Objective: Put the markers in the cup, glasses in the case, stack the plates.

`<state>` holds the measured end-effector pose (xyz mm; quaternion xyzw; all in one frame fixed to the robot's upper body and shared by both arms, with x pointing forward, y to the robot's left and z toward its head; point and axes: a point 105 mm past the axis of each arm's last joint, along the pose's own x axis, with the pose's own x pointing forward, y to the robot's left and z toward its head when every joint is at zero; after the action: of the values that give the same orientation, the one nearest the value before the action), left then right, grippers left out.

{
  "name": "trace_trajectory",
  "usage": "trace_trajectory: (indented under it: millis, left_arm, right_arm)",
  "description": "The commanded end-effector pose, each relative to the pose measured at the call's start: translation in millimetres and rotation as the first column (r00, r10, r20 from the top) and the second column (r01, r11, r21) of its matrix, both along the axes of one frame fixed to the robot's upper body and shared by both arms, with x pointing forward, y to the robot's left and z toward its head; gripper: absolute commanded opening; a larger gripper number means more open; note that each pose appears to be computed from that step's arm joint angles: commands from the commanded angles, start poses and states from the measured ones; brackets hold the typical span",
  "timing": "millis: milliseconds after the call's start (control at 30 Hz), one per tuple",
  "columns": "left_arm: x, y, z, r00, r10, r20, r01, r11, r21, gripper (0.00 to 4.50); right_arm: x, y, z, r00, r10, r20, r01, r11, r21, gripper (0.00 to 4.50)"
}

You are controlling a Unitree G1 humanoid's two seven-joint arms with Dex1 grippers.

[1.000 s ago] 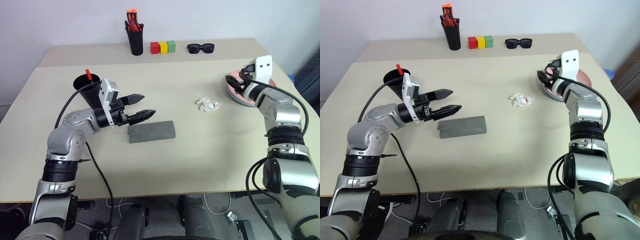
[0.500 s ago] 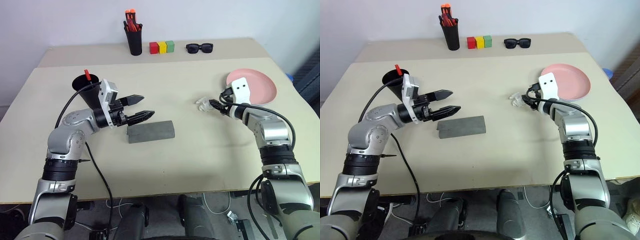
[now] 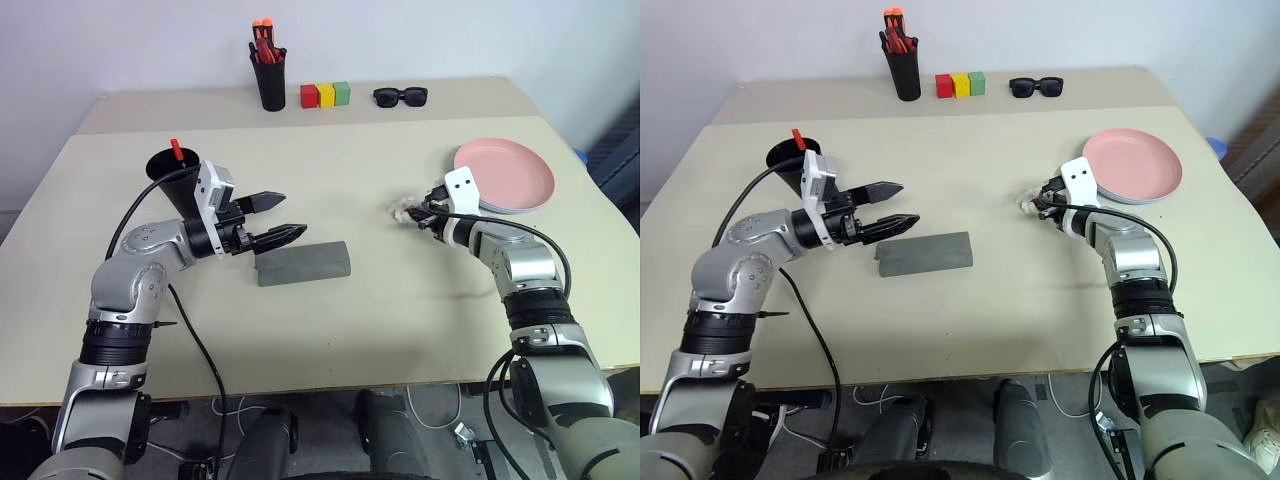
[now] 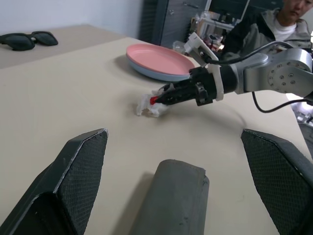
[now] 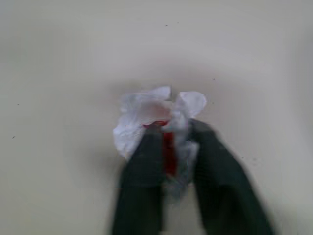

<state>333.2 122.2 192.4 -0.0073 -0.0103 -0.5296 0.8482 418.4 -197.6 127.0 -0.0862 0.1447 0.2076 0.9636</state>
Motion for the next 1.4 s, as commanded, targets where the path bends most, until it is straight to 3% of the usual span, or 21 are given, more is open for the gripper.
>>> trace_trajectory:
  millis: [33, 167, 333, 400, 533, 600, 700, 833, 900, 1000, 1067, 1133, 1167, 1267, 1400]
  left_arm:
    - [-3, -1, 10, 0.998, -0.002, 0.055, 0.002, 1.0, 0.013, 4.5]
    - [-2, -1, 9, 0.999, -0.005, 0.044, 0.005, 1.0, 0.01, 4.5]
    - [3, 1, 12, 0.999, 0.009, 0.043, -0.008, 1.0, -0.004, 4.5]
    - [5, 1, 12, 0.999, 0.014, 0.042, -0.014, 1.0, -0.008, 4.5]
    - [8, 0, 13, 0.999, 0.024, 0.031, -0.023, 1.0, -0.019, 4.5]
    - [9, 0, 14, 0.999, 0.026, 0.034, -0.025, 0.999, -0.021, 4.5]
    - [10, 0, 16, 0.998, 0.039, 0.056, -0.038, 0.999, -0.013, 4.5]
    - [8, 3, 17, 0.998, 0.043, 0.043, -0.042, 0.999, -0.02, 4.5]
    - [7, 4, 20, 0.998, 0.034, 0.045, -0.033, 0.999, -0.029, 4.5]
    - [3, 9, 28, 0.998, 0.01, 0.058, -0.006, 0.998, -0.068, 4.5]
    - [-1, 11, 29, 0.998, 0.0, 0.061, 0.005, 0.997, -0.081, 4.5]
    - [-11, 18, 26, 0.999, -0.016, 0.048, 0.02, 0.997, -0.072, 4.5]
    - [-17, 22, 24, 0.999, -0.021, 0.037, 0.023, 0.997, -0.068, 4.5]
    - [-30, 33, 21, 0.999, -0.022, 0.026, 0.023, 0.998, -0.053, 4.5]
    - [-56, 55, 10, 1.0, 0.005, 0.03, -0.006, 1.0, 0.016, 4.5]
  right_arm:
    - [-1, 1, -3, 1.0, 0.005, -0.021, -0.005, 1.0, 0.002, 0.07]
    - [2, -3, 14, 1.0, -0.013, 0.028, 0.012, 0.999, 0.03, 0.07]
    - [17, -39, 82, 0.953, -0.179, 0.244, 0.141, 0.976, 0.166, 0.07]
    - [22, -63, 96, 0.915, -0.273, 0.296, 0.236, 0.959, 0.155, 0.07]
    - [27, -106, 90, 0.845, -0.434, 0.312, 0.44, 0.896, 0.057, 0.07]
    - [28, -114, 85, 0.833, -0.46, 0.309, 0.47, 0.881, 0.045, 0.07]
    - [30, -117, 72, 0.838, -0.459, 0.294, 0.481, 0.877, -0.003, 1.01]
    - [32, -118, 73, 0.819, -0.486, 0.306, 0.508, 0.862, 0.01, 2.94]
    - [33, -118, 83, 0.804, -0.495, 0.33, 0.511, 0.858, 0.043, 2.94]
    - [31, -106, 129, 0.755, -0.461, 0.466, 0.399, 0.887, 0.232, 2.94]
    - [27, -91, 143, 0.757, -0.394, 0.522, 0.281, 0.917, 0.284, 2.94]
    - [7, -40, 146, 0.79, -0.104, 0.605, -0.048, 0.972, 0.229, 2.94]
    - [-7, -17, 139, 0.801, 0.044, 0.597, -0.196, 0.962, 0.191, 2.94]
    - [-50, 28, 116, 0.768, 0.359, 0.53, -0.476, 0.874, 0.098, 2.94]
    - [-116, 72, 95, 0.637, 0.648, 0.418, -0.733, 0.677, 0.068, 2.94]
